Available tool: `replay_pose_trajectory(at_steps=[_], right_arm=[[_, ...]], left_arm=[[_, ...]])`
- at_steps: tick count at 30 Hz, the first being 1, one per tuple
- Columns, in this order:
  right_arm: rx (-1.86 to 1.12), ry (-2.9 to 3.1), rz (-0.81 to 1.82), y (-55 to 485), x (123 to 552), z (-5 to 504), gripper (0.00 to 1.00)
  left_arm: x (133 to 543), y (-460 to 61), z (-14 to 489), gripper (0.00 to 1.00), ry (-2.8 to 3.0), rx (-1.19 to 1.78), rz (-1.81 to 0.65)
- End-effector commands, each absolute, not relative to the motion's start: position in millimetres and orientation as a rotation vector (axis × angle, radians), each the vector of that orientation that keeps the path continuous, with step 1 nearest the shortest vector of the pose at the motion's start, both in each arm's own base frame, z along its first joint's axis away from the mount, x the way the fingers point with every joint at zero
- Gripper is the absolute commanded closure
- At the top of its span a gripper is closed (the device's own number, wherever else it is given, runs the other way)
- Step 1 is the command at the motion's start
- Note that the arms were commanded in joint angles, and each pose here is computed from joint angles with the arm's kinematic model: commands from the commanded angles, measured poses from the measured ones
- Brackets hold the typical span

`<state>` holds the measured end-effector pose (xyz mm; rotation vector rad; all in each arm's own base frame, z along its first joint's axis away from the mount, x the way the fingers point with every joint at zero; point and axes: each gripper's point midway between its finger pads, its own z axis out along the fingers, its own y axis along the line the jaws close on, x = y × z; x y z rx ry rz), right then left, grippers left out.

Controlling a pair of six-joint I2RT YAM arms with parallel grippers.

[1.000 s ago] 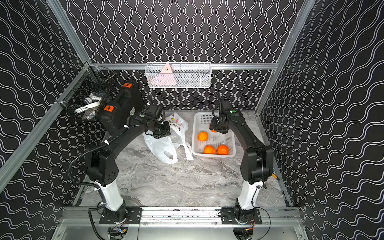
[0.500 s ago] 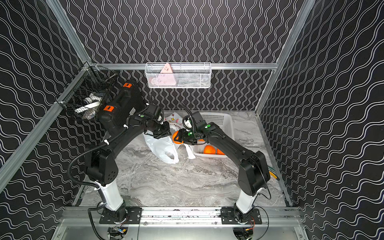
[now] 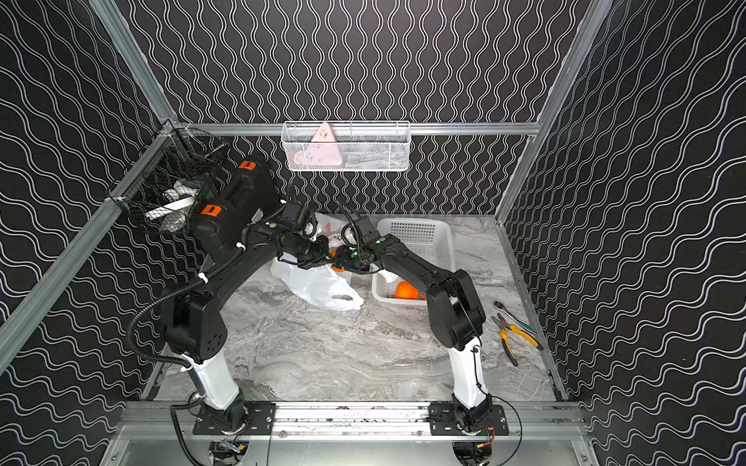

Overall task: Place the oranges into plastic bags & tie knots
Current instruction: Place the orange in the plastic bag.

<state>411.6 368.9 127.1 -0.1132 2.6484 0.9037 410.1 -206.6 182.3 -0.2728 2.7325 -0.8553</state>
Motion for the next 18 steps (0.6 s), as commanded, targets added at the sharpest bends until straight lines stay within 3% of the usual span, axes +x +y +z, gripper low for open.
replay_pose_trajectory(at_steps=[1,4,8,9,13,18], right_arm=[[-0.129,2.614,0.955,386,423,128,0.42],[-0.158,2.621,1.004,396,421,127,0.33],[-0.151,2.654,1.052,395,410,128,0.1],[-0.143,2.661,1.048,392,407,128,0.08],[-0.116,2.684,1.032,378,397,136,0.08],[-0.097,2.683,1.043,358,380,168,0.21]], left_arm=[[410,-214,188,1.0,2.699,-0.192,-0.919],[411,-215,186,1.0,2.696,-0.18,-0.93],[410,-215,183,1.0,2.694,-0.177,-0.934],[410,-214,181,1.0,2.699,-0.178,-0.925],[409,-207,173,1.0,2.719,-0.207,-0.877],[409,-202,163,1.0,2.735,-0.232,-0.836]])
